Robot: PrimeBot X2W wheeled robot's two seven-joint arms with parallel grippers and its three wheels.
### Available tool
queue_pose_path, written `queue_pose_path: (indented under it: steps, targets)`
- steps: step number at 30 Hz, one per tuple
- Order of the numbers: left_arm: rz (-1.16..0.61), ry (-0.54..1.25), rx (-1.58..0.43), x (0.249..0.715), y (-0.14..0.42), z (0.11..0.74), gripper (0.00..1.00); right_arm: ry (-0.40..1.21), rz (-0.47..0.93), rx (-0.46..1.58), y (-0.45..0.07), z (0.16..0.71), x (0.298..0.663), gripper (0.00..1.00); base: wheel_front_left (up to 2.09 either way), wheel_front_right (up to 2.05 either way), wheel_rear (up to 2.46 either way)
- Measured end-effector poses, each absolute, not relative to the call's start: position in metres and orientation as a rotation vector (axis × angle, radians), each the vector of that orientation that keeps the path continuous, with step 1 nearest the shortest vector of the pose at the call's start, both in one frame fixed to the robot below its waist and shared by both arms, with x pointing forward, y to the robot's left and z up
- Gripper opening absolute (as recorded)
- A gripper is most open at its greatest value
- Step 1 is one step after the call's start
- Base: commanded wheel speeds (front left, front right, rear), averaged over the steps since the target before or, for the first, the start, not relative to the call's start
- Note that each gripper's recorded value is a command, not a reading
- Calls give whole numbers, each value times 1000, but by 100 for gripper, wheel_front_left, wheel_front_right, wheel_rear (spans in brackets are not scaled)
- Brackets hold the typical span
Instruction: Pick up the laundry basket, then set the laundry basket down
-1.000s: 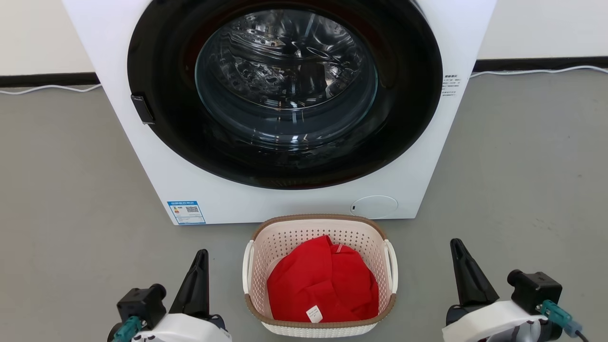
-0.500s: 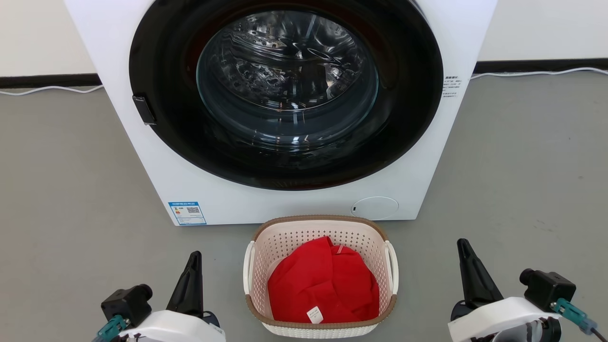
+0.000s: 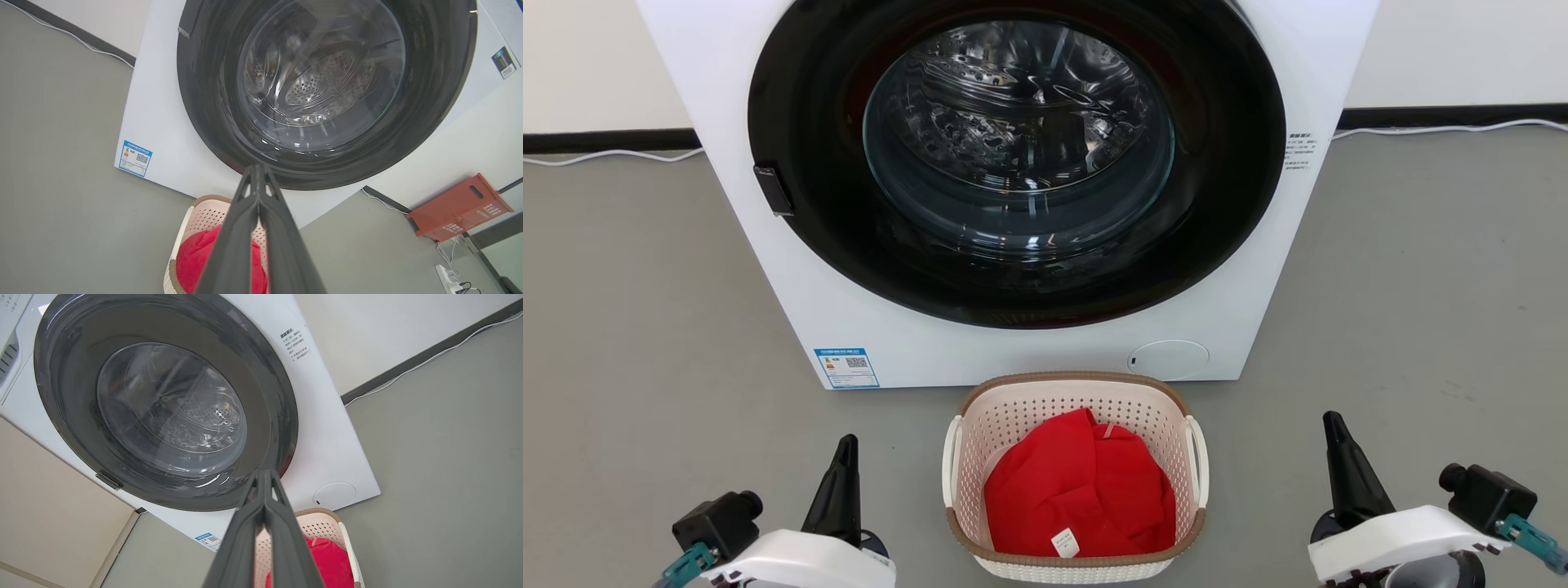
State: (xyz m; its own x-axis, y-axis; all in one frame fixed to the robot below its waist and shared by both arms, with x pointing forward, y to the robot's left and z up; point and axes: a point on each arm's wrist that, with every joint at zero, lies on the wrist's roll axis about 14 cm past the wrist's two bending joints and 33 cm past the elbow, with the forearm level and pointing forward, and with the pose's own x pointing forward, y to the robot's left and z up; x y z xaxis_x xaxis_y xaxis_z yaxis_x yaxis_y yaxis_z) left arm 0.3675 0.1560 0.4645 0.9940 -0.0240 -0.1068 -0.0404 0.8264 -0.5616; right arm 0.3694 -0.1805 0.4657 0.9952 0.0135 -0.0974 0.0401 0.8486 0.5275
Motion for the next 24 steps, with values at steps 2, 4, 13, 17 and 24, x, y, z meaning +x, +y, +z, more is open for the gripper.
queue_pose_path:
  steps: [2, 4, 13, 17, 24]
  targets:
    - [16, 117, -623, 367, 157, 464, 0, 100, -19, 579, -181, 466, 369, 0, 0, 0, 0]
    - [16, 122, -643, 367, 157, 463, 0, 101, -23, 602, -182, 465, 369, 0, 0, 0, 0]
    - [36, 135, -731, 367, 162, 461, 0, 103, -43, 696, -185, 465, 369, 0, 0, 0, 0]
    - [40, 136, -775, 367, 163, 461, 0, 102, -55, 740, -188, 465, 370, 0, 0, 0, 0]
    - [55, 146, -835, 367, 166, 460, 0, 109, -66, 803, -190, 464, 370, 0, 0, 0, 0]
